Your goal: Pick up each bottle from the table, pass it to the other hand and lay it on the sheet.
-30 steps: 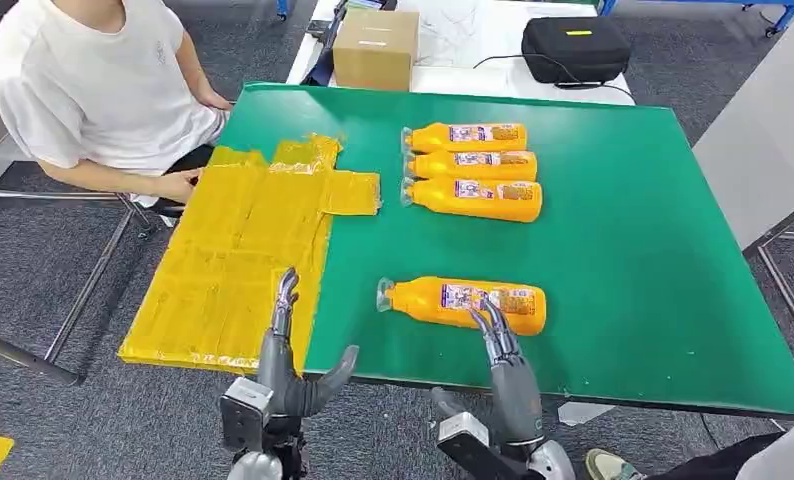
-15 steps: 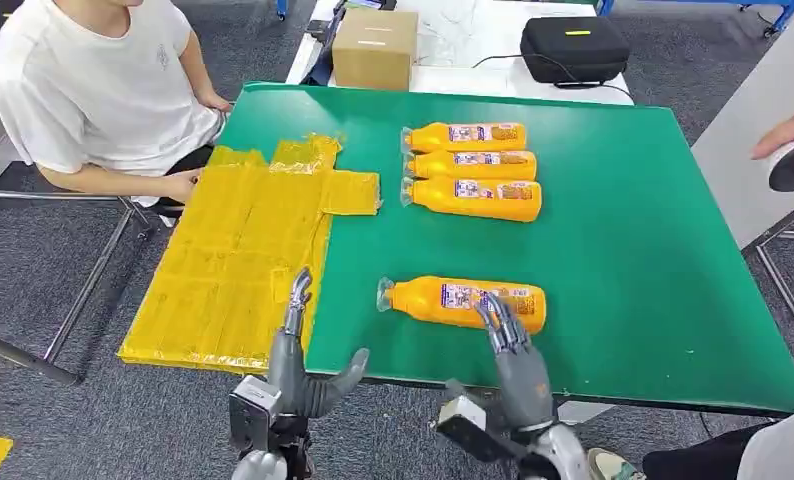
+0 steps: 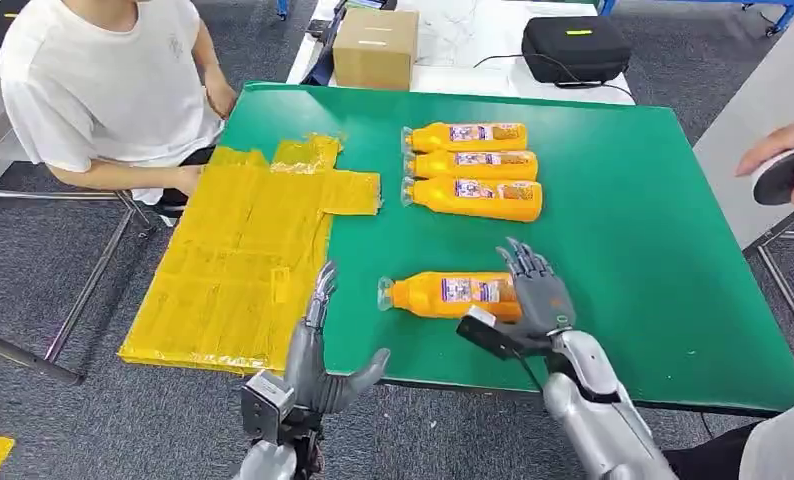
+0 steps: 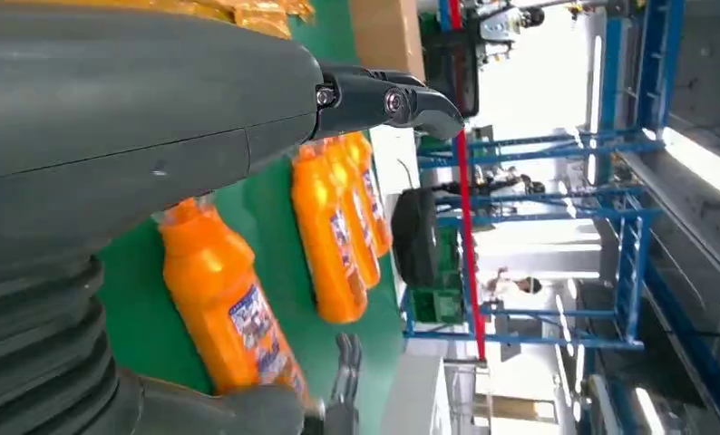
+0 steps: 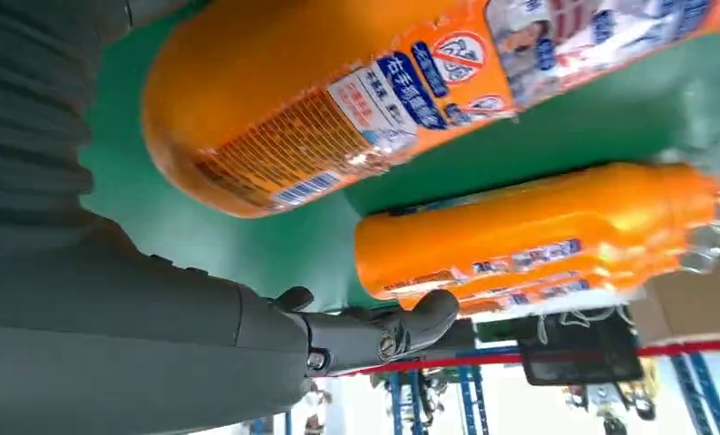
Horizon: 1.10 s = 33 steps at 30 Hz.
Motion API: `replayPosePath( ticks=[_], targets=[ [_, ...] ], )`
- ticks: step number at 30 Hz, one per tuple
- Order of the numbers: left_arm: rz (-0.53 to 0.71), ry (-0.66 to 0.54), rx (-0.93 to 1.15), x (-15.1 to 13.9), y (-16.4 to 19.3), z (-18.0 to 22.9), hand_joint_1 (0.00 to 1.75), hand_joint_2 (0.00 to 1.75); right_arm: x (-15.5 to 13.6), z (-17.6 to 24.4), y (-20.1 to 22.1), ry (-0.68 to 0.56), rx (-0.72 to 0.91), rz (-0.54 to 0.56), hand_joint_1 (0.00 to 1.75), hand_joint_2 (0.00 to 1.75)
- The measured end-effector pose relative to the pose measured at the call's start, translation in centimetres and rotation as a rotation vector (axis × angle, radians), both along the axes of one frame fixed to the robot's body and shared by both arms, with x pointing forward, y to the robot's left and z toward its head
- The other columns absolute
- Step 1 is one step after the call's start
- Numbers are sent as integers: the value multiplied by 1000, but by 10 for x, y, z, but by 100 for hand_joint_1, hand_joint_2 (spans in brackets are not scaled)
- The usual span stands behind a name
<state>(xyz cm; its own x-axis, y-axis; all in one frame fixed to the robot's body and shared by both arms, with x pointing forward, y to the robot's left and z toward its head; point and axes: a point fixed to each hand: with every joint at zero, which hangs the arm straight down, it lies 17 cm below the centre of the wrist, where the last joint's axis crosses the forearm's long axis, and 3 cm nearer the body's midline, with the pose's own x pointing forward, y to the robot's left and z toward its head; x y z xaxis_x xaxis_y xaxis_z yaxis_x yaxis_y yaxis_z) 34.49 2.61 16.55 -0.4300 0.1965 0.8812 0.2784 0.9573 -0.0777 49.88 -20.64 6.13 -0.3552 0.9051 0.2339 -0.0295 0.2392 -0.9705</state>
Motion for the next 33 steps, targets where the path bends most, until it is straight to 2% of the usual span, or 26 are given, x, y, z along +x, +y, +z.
replayPosePath(
  ticks=[5,11,21,22,23,24,25,26,28,33],
  targets=[
    [-8,-4,2,0,-2,1,0,175,16,-6,-2,27,-44,-32,0,175],
    [-20,-14,3,1,-3,4,0,175,16,-32,11,154,-33,-16,0,175],
    [-23,-21,14,1,-5,5,0,175,28,-42,12,228,-186,-25,0,175],
    [-22,-21,14,1,-5,5,0,175,29,-43,11,235,-197,-27,58,175],
    [-22,-21,14,1,-4,5,0,175,29,-46,9,251,-215,-32,143,175],
    [-22,-21,16,1,-4,5,0,175,29,-50,7,275,-237,-38,162,175],
    [-21,-22,17,2,-4,5,0,175,30,-52,5,298,-260,-40,161,175],
    [-20,-23,20,2,-4,5,0,175,31,-53,4,313,-280,-43,168,175],
    [-16,-21,23,2,-4,4,0,175,34,-53,2,334,-313,-47,171,175],
    [-11,-19,31,3,-5,4,0,175,39,-55,-2,374,-367,-66,171,175]
  ],
)
